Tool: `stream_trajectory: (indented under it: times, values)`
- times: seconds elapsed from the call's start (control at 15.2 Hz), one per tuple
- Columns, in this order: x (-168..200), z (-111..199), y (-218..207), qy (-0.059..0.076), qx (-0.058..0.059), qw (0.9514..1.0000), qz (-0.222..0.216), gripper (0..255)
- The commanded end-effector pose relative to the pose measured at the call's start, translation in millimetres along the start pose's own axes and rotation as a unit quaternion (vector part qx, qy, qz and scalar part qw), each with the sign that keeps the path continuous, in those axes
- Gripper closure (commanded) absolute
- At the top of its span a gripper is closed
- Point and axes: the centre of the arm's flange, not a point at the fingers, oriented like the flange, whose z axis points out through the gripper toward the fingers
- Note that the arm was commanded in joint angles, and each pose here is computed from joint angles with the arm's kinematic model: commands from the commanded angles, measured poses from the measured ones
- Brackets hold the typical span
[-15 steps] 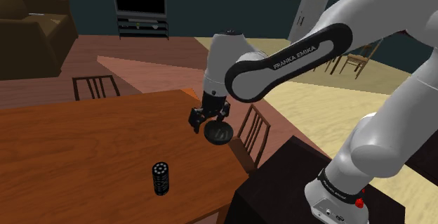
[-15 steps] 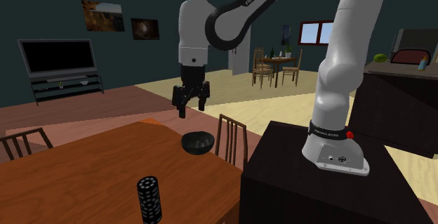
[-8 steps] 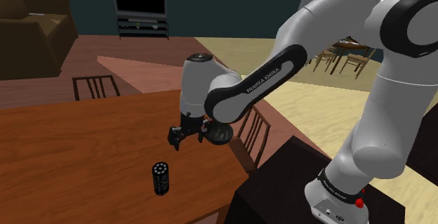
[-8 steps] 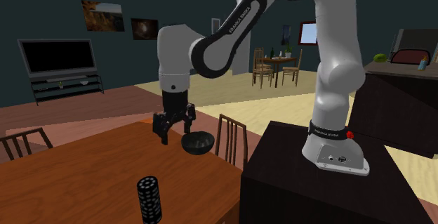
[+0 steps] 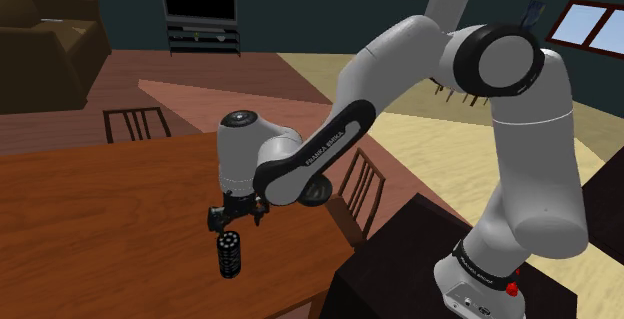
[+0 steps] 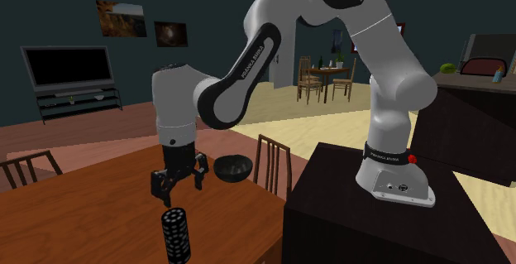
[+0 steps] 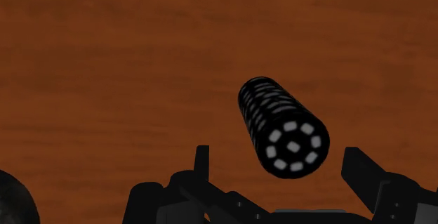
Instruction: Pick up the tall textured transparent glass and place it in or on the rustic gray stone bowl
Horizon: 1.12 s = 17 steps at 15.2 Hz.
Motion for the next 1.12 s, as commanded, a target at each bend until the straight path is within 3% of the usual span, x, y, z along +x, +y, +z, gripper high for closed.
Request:
stream_trajectory:
  times: [0.0,0.59,1.06]
  values:
    - [4.0,20.2,-15.2,-0.001,-0.004,1.0,0.005,0]
    - [7.7,73.3,-28.8,-0.002,-0.006,0.9999,0.009,0]
    - [7.7,76.3,-28.8,-0.002,-0.006,0.9999,0.009,0]
